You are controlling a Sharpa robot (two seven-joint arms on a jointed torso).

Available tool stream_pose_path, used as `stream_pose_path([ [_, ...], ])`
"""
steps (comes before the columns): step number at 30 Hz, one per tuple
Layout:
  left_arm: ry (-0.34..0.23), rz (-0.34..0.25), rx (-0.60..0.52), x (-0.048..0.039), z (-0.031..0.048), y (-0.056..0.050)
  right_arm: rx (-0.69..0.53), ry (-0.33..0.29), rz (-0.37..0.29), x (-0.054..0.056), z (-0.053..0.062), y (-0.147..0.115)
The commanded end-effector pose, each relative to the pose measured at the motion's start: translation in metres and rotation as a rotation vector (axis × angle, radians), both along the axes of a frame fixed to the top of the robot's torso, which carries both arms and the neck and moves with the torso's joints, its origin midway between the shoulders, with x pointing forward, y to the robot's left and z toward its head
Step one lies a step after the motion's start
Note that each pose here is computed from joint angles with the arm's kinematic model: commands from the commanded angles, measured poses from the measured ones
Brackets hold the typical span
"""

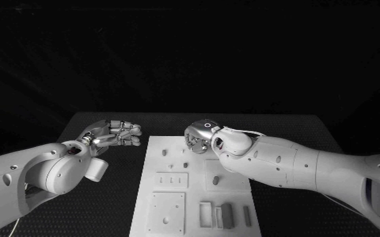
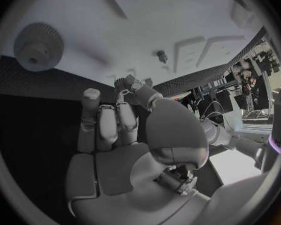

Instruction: Assemble the parts on the task board

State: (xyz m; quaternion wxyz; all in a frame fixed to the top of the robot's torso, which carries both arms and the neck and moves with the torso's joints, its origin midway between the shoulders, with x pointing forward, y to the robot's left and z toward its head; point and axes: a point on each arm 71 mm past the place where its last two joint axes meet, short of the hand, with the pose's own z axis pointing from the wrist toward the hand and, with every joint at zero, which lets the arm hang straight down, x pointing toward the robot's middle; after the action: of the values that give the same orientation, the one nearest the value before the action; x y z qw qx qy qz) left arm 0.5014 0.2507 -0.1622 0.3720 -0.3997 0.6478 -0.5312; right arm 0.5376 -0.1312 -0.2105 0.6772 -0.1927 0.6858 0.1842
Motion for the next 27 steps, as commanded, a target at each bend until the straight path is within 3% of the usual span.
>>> stream_pose_path([
  [1, -0.006, -0.015, -0.007, 0.0001, 0.0014, -0.003, -0.014, -0.043, -0.006, 0.002, 0.002, 0.003],
  [12, -0.006, -0.019, -0.008, 0.0015, 0.0011, -0.005, -0.018, -0.082, -0.002, 0.007, 0.002, 0.013],
  [27, -0.003, -0.026, -0.009, 0.0025, 0.0006, -0.008, -0.023, -0.073, -0.001, 0.012, -0.004, 0.023],
])
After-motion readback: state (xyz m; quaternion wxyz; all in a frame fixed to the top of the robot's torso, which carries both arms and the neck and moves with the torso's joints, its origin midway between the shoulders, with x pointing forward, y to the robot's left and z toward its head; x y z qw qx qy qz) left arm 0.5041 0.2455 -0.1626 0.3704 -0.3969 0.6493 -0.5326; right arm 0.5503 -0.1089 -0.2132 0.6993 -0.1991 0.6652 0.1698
